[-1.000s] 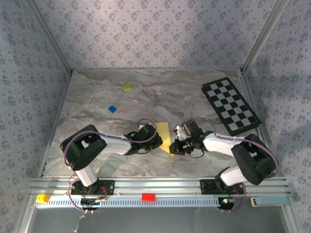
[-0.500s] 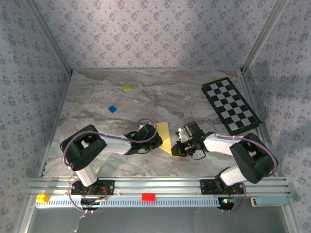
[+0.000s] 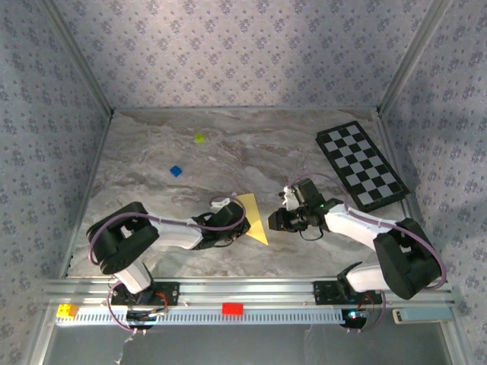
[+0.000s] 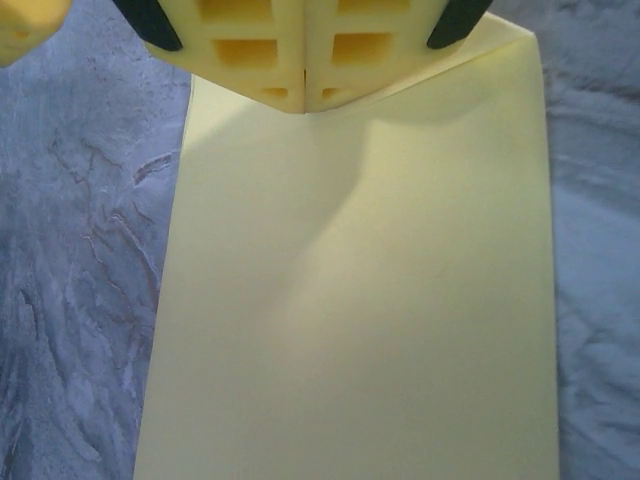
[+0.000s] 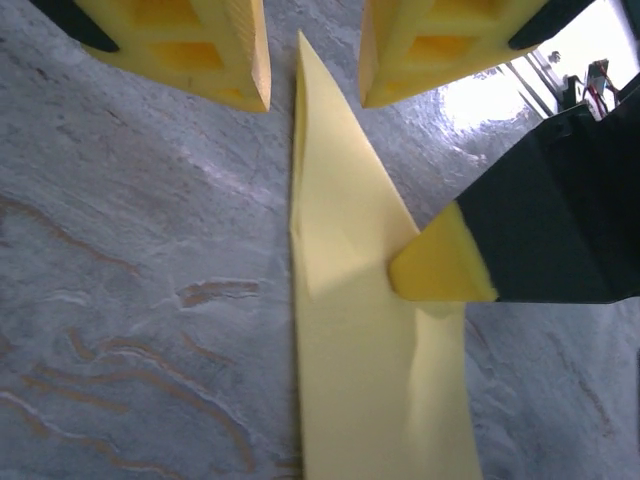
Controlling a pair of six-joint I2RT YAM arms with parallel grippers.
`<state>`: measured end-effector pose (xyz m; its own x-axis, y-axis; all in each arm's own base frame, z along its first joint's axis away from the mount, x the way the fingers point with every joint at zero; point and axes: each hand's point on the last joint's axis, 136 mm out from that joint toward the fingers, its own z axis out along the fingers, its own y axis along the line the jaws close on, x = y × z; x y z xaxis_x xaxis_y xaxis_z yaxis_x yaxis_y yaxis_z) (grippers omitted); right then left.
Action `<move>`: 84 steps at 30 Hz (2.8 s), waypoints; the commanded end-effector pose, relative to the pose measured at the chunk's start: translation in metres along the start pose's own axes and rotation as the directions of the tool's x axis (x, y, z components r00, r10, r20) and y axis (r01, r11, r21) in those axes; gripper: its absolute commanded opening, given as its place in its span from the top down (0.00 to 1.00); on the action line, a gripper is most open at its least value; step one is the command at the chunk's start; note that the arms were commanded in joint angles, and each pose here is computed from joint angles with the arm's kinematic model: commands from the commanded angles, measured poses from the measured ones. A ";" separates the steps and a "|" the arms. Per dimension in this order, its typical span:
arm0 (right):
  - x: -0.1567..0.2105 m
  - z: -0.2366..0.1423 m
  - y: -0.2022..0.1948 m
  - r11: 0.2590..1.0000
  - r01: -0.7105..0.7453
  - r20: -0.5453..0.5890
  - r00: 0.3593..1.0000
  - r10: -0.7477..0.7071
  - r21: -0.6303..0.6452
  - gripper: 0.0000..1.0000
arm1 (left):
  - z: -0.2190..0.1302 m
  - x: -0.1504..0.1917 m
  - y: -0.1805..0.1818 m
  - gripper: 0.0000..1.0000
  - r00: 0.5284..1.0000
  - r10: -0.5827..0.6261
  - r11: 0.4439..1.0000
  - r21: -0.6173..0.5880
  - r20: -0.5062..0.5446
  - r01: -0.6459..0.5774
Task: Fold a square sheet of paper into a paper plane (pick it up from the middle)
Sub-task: Third fold the triangle at the center of the table, then fourth fold the wing at the center of the table.
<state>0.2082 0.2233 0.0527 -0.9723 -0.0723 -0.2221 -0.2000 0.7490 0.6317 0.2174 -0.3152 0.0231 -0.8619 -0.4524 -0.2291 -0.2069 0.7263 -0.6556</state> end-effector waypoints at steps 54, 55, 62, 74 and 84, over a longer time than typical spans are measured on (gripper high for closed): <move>-0.009 0.025 0.010 0.999 0.033 -0.033 0.999 -0.033 0.019 0.63 | -0.022 -0.054 -0.009 0.63 0.991 0.033 0.984 0.178 -0.130 -0.009; -0.009 0.025 0.009 0.999 0.031 -0.033 0.999 -0.030 0.019 0.63 | -0.021 -0.055 -0.009 0.64 0.991 0.030 0.984 0.181 -0.129 -0.006; -0.007 0.025 0.009 0.999 0.027 -0.032 0.999 -0.027 0.016 0.63 | -0.018 -0.056 -0.011 0.73 0.990 0.032 0.983 0.185 -0.134 -0.006; -0.005 0.023 0.004 0.999 0.032 -0.024 0.999 -0.031 0.032 0.63 | -0.005 -0.056 -0.015 0.80 0.988 0.014 0.976 0.218 -0.153 0.020; -0.009 0.012 0.002 0.996 0.048 0.013 0.999 -0.049 0.072 0.62 | -0.007 -0.063 -0.015 0.96 0.992 -0.039 0.971 0.229 -0.119 0.066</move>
<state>0.2179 0.2428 0.0448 -0.9637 -0.1075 -0.2444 -0.2371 0.7656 0.5980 0.2631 -0.2940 0.0403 -0.9193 -0.3818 -0.0959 -0.1610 0.5868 -0.7936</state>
